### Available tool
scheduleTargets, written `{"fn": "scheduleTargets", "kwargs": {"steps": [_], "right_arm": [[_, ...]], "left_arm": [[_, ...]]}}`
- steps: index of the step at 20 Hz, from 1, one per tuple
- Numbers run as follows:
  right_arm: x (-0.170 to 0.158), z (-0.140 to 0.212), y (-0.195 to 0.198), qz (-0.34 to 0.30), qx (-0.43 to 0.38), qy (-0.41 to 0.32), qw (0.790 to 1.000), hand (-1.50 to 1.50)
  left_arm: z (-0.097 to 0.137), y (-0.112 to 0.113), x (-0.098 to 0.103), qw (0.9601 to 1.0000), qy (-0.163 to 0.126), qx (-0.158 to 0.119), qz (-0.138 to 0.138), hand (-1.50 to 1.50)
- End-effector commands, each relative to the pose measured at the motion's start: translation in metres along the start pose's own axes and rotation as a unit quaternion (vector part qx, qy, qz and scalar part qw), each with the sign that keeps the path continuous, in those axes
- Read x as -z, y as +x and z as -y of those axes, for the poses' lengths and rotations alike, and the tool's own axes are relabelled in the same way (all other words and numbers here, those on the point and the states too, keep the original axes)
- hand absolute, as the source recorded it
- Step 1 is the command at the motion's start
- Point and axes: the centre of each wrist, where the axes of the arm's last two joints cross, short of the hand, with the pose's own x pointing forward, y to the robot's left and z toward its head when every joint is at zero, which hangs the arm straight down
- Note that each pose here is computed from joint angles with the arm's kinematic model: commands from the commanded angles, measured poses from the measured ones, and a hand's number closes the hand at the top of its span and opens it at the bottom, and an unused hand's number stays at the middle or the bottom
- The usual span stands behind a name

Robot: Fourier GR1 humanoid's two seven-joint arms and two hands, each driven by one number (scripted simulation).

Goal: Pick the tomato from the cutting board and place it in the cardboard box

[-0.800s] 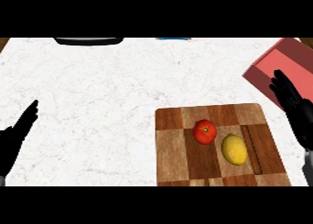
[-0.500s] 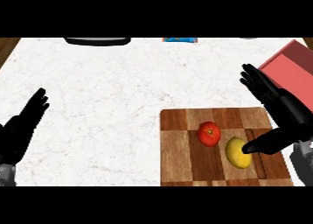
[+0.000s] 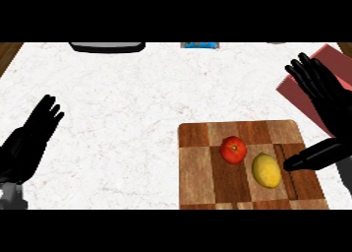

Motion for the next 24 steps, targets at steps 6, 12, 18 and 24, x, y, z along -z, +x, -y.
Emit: {"fn": "scheduleTargets", "kwargs": {"steps": [6,12,18,24], "right_arm": [[0.035,0.018,0.066,-0.072,-0.256,0.210,0.941,-1.50],[0.043,-0.007,0.082,-0.157,-0.360,0.299,0.869,-1.50],[0.073,-0.055,0.080,-0.217,-0.386,0.354,0.824,-1.50],[0.089,-0.076,0.065,-0.277,-0.361,0.381,0.805,-1.50]], "left_arm": [[0.001,0.003,0.002,0.9998,0.005,-0.018,-0.008,0.00],[-0.008,-0.001,-0.006,0.9998,0.008,-0.014,-0.006,0.00],[-0.003,0.004,-0.008,0.9999,0.002,-0.010,-0.003,0.00],[-0.017,0.018,-0.005,0.9999,-0.003,-0.005,-0.010,0.00]]}}
